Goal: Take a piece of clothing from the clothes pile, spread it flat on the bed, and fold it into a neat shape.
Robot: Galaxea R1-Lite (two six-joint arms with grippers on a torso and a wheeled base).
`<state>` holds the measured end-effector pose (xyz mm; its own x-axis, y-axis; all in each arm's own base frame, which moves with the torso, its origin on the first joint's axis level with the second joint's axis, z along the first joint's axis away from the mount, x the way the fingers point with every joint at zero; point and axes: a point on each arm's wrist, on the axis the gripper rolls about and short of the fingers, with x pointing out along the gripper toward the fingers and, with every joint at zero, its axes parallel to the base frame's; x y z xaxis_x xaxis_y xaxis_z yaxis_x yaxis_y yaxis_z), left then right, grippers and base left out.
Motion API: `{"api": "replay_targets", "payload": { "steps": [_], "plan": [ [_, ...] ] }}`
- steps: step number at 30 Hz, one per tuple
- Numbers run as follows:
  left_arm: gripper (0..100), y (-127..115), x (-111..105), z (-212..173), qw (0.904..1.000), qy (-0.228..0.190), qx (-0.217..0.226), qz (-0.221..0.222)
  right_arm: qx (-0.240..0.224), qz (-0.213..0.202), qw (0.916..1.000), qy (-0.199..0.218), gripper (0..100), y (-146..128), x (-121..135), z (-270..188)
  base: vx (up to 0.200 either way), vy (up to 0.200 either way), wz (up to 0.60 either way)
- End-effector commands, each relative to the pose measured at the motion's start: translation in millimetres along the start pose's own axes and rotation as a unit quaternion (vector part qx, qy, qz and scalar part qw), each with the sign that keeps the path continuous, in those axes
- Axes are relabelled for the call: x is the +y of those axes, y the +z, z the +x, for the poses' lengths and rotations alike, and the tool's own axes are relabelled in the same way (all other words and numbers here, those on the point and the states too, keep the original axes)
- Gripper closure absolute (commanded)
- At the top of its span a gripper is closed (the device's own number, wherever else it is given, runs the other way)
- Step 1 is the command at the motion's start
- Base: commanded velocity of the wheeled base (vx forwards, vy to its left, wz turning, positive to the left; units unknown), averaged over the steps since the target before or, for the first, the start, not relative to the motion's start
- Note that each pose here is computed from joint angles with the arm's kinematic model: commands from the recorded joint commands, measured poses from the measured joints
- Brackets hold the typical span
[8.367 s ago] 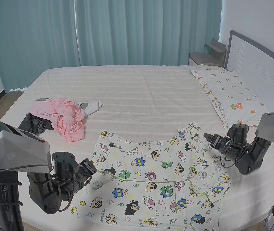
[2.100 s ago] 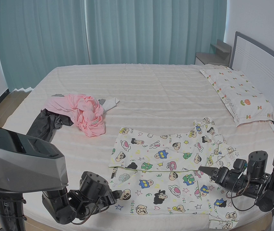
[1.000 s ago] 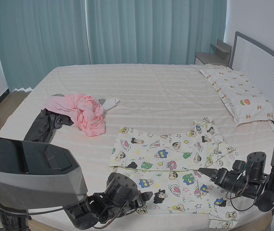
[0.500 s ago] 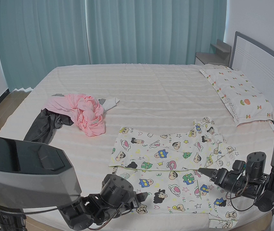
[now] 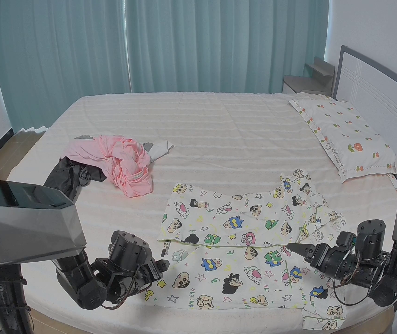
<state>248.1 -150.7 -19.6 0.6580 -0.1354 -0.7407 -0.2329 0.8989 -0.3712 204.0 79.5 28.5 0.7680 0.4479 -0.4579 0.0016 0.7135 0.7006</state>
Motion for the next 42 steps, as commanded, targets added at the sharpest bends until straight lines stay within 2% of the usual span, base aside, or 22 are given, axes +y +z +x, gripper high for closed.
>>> {"api": "replay_targets", "payload": {
  "steps": [1, 10, 13, 20, 23, 25, 27, 29, 35, 40, 42],
  "plan": [
    [0, -14.5, 3.1, 24.6, 0.9993, 0.028, 0.016, 0.020, 0.002, 0.000, 1.0000, 0.000, 0, -1.8, -0.9, -2.6, 0.000, 0.000, 0.00],
    [0, -22.7, -29.9, 33.1, 0.9984, -0.010, 0.013, 0.055, 0.003, 0.001, 1.0000, -0.003, 0, -2.2, -2.0, -1.9, 0.000, 0.000, 0.00],
    [0, -39.1, -43.8, 20.5, 0.9963, -0.034, 0.025, 0.075, 0.006, 0.001, 1.0000, -0.006, 0, -3.1, -3.1, -1.0, 0.000, 0.000, 0.00],
    [0, -54.6, -68.7, -0.7, 0.9916, -0.083, 0.023, 0.097, 0.008, -0.004, 0.9999, -0.008, 0, -3.7, -4.0, -0.2, 0.000, 0.000, 0.00],
    [0, -59.1, -74.2, -1.5, 0.9909, -0.083, 0.010, 0.105, 0.007, -0.004, 0.9999, -0.009, 0, -3.7, -4.0, -0.2, 0.000, 0.000, 0.00],
    [0, -59.3, -74.8, -1.7, 0.9909, -0.084, 0.010, 0.105, 0.008, -0.004, 0.9999, -0.008, 0, -3.7, -4.0, -0.2, 0.000, 0.000, 0.00],
    [0, -66.1, -75.9, -0.2, 0.9886, -0.083, 0.013, 0.125, 0.007, -0.004, 0.9999, -0.009, 0, -3.7, -4.0, -0.2, 0.000, 0.000, 0.00],
    [0, -69.8, -71.1, 3.1, 0.9873, -0.069, 0.015, 0.142, 0.008, -0.004, 0.9999, -0.008, 0, -3.7, -4.0, -0.2, 0.000, 0.000, 0.00],
    [0, -70.1, -57.2, -0.6, 0.9874, -0.041, 0.016, 0.152, 0.011, -0.004, 0.9999, -0.011, 0, -4.6, -5.1, 0.7, 0.000, 0.000, 0.00],
    [0, -58.2, -48.4, -16.5, 0.9859, -0.040, 0.008, 0.162, 0.011, -0.004, 0.9999, -0.011, 0, -4.6, -5.1, 0.7, 0.000, 0.000, 0.00],
    [0, -40.8, -47.3, -27.0, 0.9867, -0.046, -0.012, 0.156, 0.010, -0.004, 0.9999, -0.010, 0, -4.4, -4.9, 0.5, 0.000, 0.000, 0.00]
  ]
}}
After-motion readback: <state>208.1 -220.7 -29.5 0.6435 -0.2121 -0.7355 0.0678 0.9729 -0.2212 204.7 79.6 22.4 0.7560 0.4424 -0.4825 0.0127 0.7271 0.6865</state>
